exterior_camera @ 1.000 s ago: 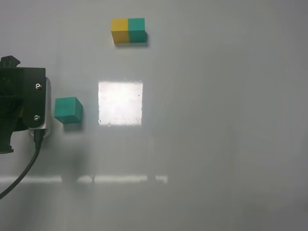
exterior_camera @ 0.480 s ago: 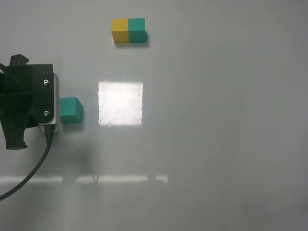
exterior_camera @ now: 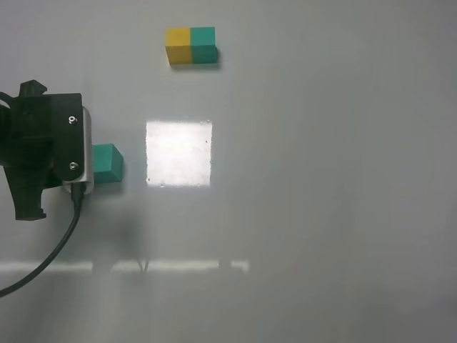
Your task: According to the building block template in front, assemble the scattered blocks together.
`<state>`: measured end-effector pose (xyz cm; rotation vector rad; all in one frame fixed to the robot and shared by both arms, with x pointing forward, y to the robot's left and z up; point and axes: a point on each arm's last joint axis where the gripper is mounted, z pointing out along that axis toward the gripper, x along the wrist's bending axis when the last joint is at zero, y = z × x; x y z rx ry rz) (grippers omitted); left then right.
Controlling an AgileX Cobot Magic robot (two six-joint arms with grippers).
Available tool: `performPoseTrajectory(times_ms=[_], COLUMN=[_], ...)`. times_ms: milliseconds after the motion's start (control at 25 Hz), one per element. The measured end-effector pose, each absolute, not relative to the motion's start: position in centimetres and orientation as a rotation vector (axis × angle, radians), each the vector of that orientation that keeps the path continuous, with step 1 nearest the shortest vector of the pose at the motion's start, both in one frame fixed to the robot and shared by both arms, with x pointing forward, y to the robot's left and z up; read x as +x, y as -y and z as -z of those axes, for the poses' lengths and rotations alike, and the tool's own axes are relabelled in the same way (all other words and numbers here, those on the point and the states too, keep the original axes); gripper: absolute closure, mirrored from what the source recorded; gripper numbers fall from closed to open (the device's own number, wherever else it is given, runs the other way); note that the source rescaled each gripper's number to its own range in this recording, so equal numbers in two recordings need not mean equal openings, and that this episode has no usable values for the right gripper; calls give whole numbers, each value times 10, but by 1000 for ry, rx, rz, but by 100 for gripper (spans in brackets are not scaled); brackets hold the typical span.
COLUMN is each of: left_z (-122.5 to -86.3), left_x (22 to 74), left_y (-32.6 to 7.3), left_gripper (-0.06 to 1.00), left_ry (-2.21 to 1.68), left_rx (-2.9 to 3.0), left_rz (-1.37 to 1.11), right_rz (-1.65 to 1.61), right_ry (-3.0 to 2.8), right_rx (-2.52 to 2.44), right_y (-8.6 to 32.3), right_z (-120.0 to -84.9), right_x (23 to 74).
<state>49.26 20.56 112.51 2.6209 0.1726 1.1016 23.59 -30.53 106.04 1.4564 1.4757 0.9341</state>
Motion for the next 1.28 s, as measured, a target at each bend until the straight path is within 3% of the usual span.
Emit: performPoseTrajectory(times_ms=[640, 680, 720, 840, 920, 1040, 1280], left_z=[-1125, -1125, -1123, -1126, -1132, -1145, -1158], left_x=[492, 492, 493, 492, 489, 478, 465], left_y=[-205, -205, -205, -205, -205, -204, -201], left_gripper=[93, 87, 74, 29, 12, 5, 7], left_ry=[-140, -153, -167, -251, -273, -271, -252], left_rx=[2624, 2626, 2638, 2635, 2626, 2598, 2545], left_rz=[-1099, -1089, -1068, -1020, -1014, -1011, -1010], right_rz=[-934, -934, -934, -934, -934, -934, -934], right_ry=[-1476, -1476, -1476, -1476, -1476, -1476, -1476], right_rx=[1456, 1456, 1456, 1456, 1456, 1456, 1456], right_y=[305, 305, 305, 305, 305, 305, 305], right_z=[-1060, -1060, -1060, -1060, -1060, -1060, -1060], right_x=[236, 236, 236, 236, 236, 236, 236])
